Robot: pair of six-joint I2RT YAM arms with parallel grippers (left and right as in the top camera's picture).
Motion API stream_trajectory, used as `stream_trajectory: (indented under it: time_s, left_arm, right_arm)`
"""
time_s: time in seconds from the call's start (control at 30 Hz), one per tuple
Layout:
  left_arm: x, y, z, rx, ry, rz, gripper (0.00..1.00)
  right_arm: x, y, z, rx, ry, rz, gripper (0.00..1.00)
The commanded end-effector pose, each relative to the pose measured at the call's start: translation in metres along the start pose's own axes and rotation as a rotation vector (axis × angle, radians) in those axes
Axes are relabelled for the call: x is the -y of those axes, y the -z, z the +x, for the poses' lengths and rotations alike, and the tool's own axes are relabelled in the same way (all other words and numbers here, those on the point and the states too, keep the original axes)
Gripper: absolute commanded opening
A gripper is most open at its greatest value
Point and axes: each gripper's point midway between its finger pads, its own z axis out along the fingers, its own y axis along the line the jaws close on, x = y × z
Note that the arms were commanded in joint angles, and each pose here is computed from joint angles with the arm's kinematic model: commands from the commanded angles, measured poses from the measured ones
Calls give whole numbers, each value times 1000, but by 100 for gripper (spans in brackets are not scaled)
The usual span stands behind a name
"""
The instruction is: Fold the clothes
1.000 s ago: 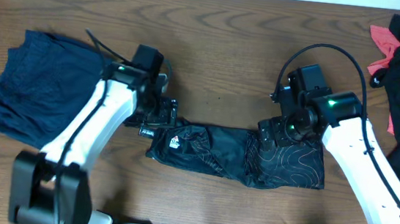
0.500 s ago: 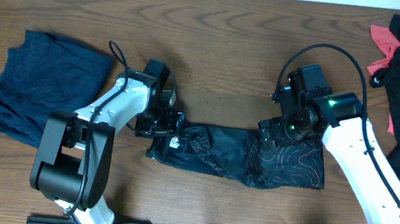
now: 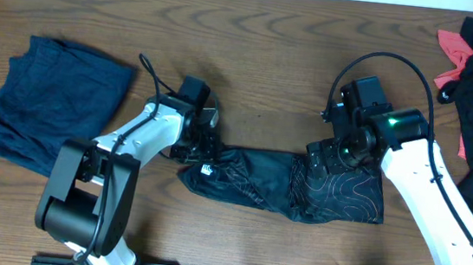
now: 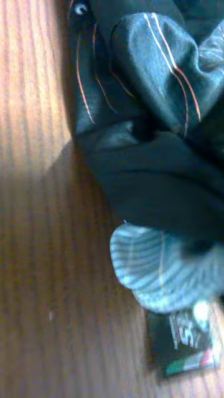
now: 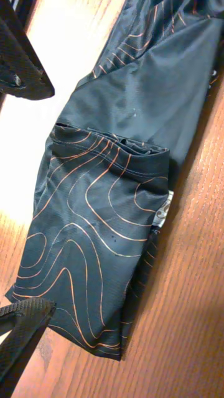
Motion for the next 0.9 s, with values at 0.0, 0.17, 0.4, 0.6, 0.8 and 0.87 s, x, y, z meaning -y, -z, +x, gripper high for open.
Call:
stream_trajectory:
  time_s: [0.0, 0.17, 0.4, 0.6, 0.8, 0.87]
  left_arm:
    - [-6, -15, 15, -63, 17, -7, 19]
    - [-17, 5, -4, 13, 35, -50, 6]
    - [-63, 73, -35, 166, 154, -183, 6]
    - [-97, 132, -55, 273, 268, -231, 6]
    - [-53, 166, -56, 246, 222, -130, 6]
    - [-22, 168, -54, 227, 161, -73, 6]
  right_arm:
    - [5, 1, -1, 4, -21, 15, 99]
    - [16, 2, 1, 2, -68, 80, 99]
    - [42, 4, 3, 0, -183, 130, 99]
    - [53, 5, 4, 1, -218, 137, 99]
    - [56, 6, 4, 2, -218, 147, 99]
    - [56, 6, 4, 2, -219, 148, 99]
